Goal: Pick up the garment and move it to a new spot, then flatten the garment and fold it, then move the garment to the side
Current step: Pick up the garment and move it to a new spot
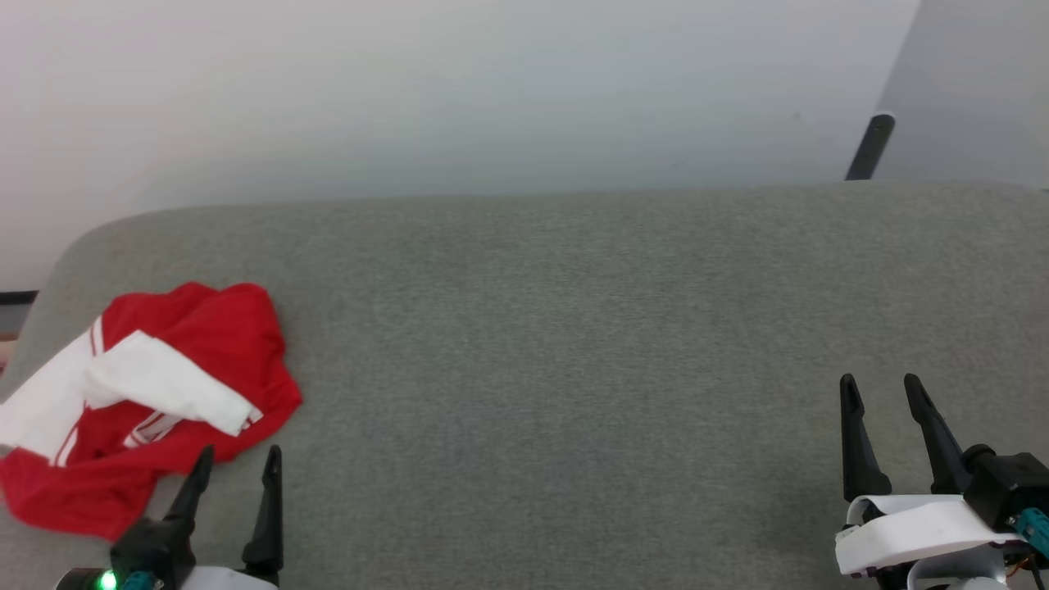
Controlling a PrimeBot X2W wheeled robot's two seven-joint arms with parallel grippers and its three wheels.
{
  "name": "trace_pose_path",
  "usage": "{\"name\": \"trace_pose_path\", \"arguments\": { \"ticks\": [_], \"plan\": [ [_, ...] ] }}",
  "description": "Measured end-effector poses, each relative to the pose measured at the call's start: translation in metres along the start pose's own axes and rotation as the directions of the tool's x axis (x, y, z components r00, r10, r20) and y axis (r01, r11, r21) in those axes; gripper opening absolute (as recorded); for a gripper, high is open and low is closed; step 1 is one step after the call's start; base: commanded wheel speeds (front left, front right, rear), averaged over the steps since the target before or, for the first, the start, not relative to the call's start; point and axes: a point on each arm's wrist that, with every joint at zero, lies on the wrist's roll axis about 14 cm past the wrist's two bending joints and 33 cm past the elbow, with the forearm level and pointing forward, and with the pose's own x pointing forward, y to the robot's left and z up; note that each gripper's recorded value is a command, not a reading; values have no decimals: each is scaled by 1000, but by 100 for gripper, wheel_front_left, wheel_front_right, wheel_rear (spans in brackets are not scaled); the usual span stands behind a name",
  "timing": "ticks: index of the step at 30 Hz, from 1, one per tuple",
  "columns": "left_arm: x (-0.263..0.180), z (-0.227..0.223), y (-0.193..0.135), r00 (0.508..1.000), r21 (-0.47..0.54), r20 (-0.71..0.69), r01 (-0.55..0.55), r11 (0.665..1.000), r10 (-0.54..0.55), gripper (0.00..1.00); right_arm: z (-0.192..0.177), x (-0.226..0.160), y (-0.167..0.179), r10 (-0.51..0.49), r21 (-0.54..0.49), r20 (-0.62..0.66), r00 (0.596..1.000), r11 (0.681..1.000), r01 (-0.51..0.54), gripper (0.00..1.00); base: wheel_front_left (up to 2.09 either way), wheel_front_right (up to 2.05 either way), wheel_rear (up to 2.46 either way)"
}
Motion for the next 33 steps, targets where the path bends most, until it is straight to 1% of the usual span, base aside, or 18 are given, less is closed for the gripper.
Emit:
{"name": "trace_pose_path", "arguments": {
  "ticks": [6,11,15,19,21,22,25,27,29,31,33],
  "plan": [
    [-10,-2,16,998,-51,-4,-64,997,64,100,-3,8,20,57,25,-1,998,998,-56,100,0,0,0],
    [-30,-6,34,992,-53,-19,-129,990,128,100,-12,13,50,139,51,-23,990,989,-137,100,0,0,0],
    [-52,-9,51,981,-40,-30,-193,980,192,100,-24,17,82,228,70,-54,972,972,-224,100,0,0,0],
    [-82,-8,74,959,-29,-30,-281,959,280,100,-32,22,122,334,95,-72,940,940,-327,100,0,0,0],
    [-105,-7,92,932,-39,-24,-362,931,361,100,-37,20,153,420,106,-83,904,905,-411,100,0,0,0],
    [-118,-7,102,915,-40,-23,-403,914,402,100,-37,21,172,466,111,-80,881,883,-457,100,0,0,0],
    [-152,-2,128,857,-47,-7,-515,856,516,100,-28,26,229,597,114,-47,801,799,-590,100,0,0,0],
    [-173,0,138,818,-60,0,-574,816,575,100,-26,24,262,669,122,-39,743,741,-661,100,-22,-22,-22],
    [-189,0,143,787,-66,-3,-616,785,617,100,-27,21,287,718,132,-40,695,693,-709,100,-39,-39,-39],
    [-196,1,145,768,-71,-1,-638,767,640,100,-29,18,302,749,141,-45,661,660,-738,100,-39,-39,-39],
    [-200,2,144,758,-74,3,-650,756,652,100,-34,15,312,769,157,-55,637,637,-755,100,-38,-38,-38]
  ]
}}
